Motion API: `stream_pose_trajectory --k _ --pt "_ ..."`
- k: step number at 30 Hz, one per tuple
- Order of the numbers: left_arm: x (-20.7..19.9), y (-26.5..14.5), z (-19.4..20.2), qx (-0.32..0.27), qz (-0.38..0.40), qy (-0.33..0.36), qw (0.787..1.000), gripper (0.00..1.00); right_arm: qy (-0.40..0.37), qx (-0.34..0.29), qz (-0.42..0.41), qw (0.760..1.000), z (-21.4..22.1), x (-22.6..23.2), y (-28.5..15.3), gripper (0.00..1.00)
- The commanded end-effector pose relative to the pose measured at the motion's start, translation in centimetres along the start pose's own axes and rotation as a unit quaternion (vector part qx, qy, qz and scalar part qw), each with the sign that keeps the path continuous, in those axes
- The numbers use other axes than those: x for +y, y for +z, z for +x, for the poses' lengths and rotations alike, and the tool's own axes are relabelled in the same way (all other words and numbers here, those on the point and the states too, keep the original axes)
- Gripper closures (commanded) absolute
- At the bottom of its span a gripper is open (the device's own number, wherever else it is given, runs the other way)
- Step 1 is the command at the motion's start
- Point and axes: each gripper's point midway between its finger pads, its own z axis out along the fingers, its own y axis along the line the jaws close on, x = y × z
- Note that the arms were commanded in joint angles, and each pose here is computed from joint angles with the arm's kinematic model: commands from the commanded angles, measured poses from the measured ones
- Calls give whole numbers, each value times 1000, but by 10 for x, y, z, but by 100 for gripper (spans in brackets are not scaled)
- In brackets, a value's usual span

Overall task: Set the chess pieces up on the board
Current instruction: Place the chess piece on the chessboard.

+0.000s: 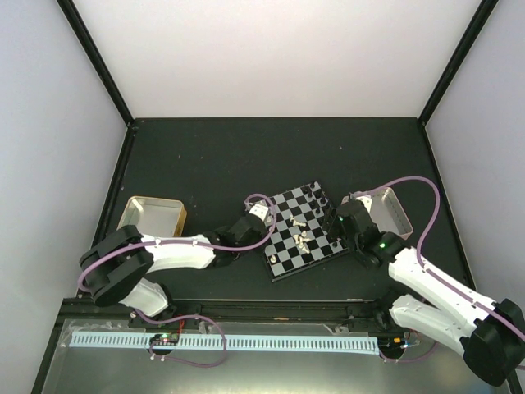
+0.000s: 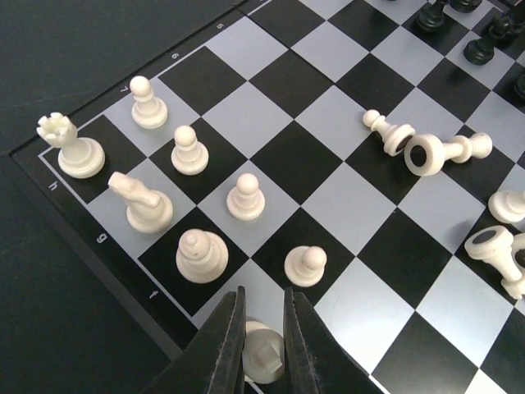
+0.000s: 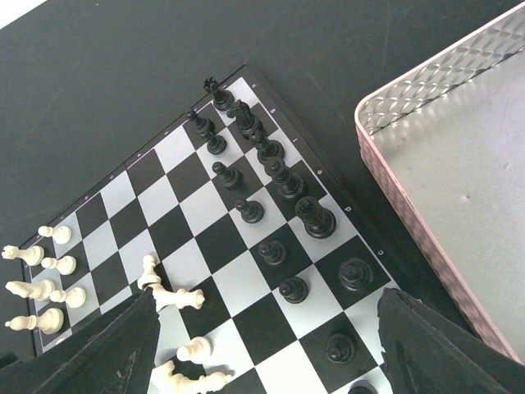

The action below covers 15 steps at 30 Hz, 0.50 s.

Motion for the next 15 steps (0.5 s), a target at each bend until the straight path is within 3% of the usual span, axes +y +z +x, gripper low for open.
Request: stream_pose_trajectory --k 1,9,15 --pt "-2 7 -6 -15 -6 6 1000 96 4 -3 0 1000 0 -1 3 26" --pt "1 11 -5 -14 -20 7 1000 93 3 4 -2 1000 4 -1 6 26" --pt "-2 3 -5 -22 1 0 1000 64 5 6 -11 1000 3 3 4 25"
